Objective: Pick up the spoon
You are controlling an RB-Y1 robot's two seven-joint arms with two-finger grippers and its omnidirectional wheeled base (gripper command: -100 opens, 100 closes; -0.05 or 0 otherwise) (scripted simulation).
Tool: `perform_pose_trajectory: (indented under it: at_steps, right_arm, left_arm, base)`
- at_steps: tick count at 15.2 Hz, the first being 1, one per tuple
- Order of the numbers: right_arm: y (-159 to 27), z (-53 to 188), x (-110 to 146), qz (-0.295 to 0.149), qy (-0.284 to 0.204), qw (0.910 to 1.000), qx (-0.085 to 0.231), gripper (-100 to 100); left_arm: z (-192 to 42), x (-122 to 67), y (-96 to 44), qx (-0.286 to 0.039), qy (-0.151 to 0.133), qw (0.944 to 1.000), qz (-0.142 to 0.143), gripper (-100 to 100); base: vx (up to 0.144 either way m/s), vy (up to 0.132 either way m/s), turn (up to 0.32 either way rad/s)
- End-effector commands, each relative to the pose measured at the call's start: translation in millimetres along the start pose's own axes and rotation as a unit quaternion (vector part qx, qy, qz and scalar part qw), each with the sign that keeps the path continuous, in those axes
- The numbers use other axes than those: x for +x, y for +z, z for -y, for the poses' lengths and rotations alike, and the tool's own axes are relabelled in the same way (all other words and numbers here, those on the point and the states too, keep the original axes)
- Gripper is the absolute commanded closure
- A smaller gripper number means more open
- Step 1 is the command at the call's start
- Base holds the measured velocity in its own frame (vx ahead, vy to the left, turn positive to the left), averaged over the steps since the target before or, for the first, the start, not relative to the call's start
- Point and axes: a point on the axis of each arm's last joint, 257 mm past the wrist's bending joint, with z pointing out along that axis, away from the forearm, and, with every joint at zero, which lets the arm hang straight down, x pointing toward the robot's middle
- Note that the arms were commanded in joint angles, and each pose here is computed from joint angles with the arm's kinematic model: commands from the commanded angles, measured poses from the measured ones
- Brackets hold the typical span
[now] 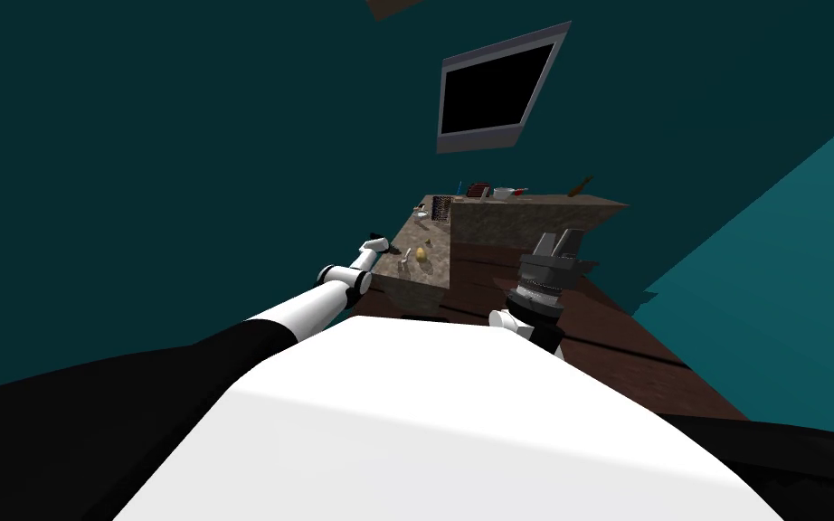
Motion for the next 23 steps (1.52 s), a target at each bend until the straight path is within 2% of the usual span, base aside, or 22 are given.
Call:
perform_pose_trajectory:
  at_steps: [1, 2, 4, 5, 8, 10, 13, 14, 16, 19, 20, 21, 23]
  right_arm:
    - [0.0, 0, 0, 0.0, 0.0, 1.0, 0.0, 0]
    - [0.0, 0, 0, 0.0, 0.0, 1.0, 0.0, 0]
    - [0.0, 0, 0, 0.0, 0.0, 1.0, 0.0, 0]
    - [0.0, 0, 0, 0.0, 0.0, 1.0, 0.0, 0]
    - [0.0, 0, 0, 0.0, 0.0, 1.0, 0.0, 0]
    - [0.0, 0, 0, 0.0, 0.0, 1.0, 0.0, 0]
    - [0.0, 0, 0, 0.0, 0.0, 1.0, 0.0, 0]
    - [0.0, 0, 0, 0.0, 0.0, 1.0, 0.0, 0]
    - [0.0, 0, 0, 0.0, 0.0, 1.0, 0.0, 0]
    - [0.0, 0, 0, 0.0, 0.0, 1.0, 0.0, 0]
    - [0.0, 0, 0, 0.0, 0.0, 1.0, 0.0, 0]
    - [0.0, 0, 0, 0.0, 0.0, 1.0, 0.0, 0]
    - [0.0, 0, 0, 0.0, 0.0, 1.0, 0.0, 0]
  left_arm:
    - [-9, -3.0, 1.4, -0.018, -0.016, 0.9996, 0.014, -100]
    - [-18, 6.1, -0.4, -0.034, -0.029, 0.9988, 0.019, -100]
    - [-21, -2.2, 1.6, -0.038, -0.033, 0.9984, 0.027, -100]
    - [-21, -2.2, 1.6, -0.038, -0.033, 0.9984, 0.027, -100]
    - [-43, -0.2, -0.2, -0.073, -0.061, 0.9942, 0.051, -100]
    - [-43, -0.2, -0.2, -0.073, -0.061, 0.9942, 0.051, -100]
    - [-61, 4.1, -4.0, -0.1, -0.08, 0.9893, 0.069, -100]
    - [-63, -0.6, -3.4, -0.102, -0.082, 0.9887, 0.073, -100]
    - [-79, -3.4, -6.4, -0.124, -0.097, 0.9833, 0.092, -100]
    - [-79, -3.4, -6.4, -0.124, -0.097, 0.9833, 0.092, -100]
    - [-85, -5.1, -7.6, -0.131, -0.102, 0.9811, 0.099, -100]
    - [-82, 2.2, -8.2, -0.128, -0.099, 0.9825, 0.092, -100]
    - [-85, -5.1, -7.6, -0.131, -0.102, 0.9811, 0.099, -100]
  base:
    - [0.008, -0.013, 0.002]
    - [0.008, -0.016, 0.003]
    - [0.007, -0.014, 0.001]
    - [0.003, -0.006, 0.001]
    - [0.005, -0.009, 0.003]
    - [0.006, -0.01, 0.001]
    - [0.004, -0.009, 0.003]
    - [0.005, -0.01, 0.001]
    - [0.006, -0.009, 0.004]
    - [0.002, -0.002, 0.001]
    - [0.0, 0.0, 0.0]
    - [0.0, 0.0, 0.0]
    - [0.0, 0.0, 0.0]
